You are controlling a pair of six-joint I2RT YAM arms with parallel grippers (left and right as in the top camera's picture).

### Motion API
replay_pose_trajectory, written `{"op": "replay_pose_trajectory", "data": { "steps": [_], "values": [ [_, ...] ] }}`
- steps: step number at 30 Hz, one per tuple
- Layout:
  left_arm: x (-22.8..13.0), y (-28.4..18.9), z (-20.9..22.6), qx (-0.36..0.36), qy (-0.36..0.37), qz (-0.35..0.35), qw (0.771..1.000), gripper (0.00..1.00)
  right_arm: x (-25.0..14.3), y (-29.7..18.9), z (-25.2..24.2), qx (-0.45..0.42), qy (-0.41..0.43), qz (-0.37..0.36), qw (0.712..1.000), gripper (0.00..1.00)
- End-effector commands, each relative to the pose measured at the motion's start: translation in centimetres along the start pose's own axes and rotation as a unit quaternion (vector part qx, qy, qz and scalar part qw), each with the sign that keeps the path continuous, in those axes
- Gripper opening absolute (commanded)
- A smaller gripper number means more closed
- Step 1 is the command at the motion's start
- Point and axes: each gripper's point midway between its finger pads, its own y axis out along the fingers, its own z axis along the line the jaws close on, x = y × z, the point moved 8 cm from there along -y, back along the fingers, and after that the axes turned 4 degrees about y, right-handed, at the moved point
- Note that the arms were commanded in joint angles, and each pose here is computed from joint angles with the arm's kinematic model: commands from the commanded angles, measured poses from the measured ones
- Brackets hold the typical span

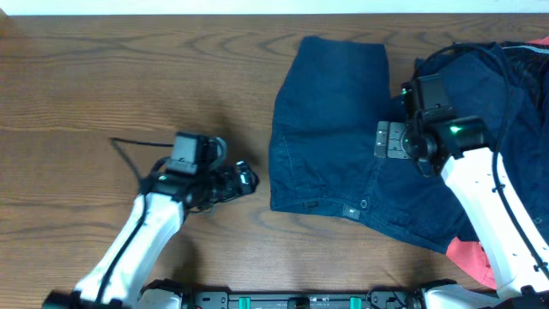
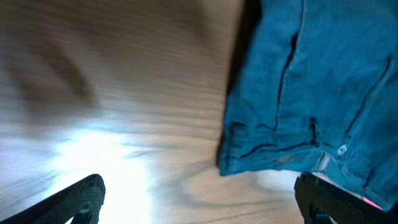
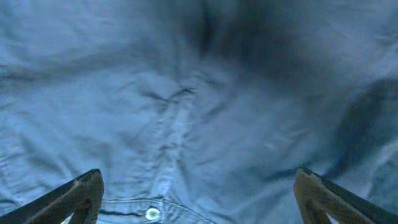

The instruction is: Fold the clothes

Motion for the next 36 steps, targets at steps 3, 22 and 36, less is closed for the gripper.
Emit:
{"op": "replay_pose_trajectory", "data": {
  "steps": [3,22,36],
  "values": [
    [-0.1,3.9,-2.4,-0.033,-0.003,0.045,0.998,0.98,0.4,-0.4,-1.7,-0.018,0.026,-0.003,0.999,0.98],
    [-1.2,8.6,-4.7,-0.037,0.06,0.055,0.996,0.06,-0.1,-0.4,-2.5,-0.043,0.028,0.012,0.999,0.95],
    [15.6,-9.3,1.1,0.043,0.084,-0.249,0.964,0.98,-0.2,-0.4,-2.6,-0.044,0.028,0.016,0.999,0.96]
  ]
}}
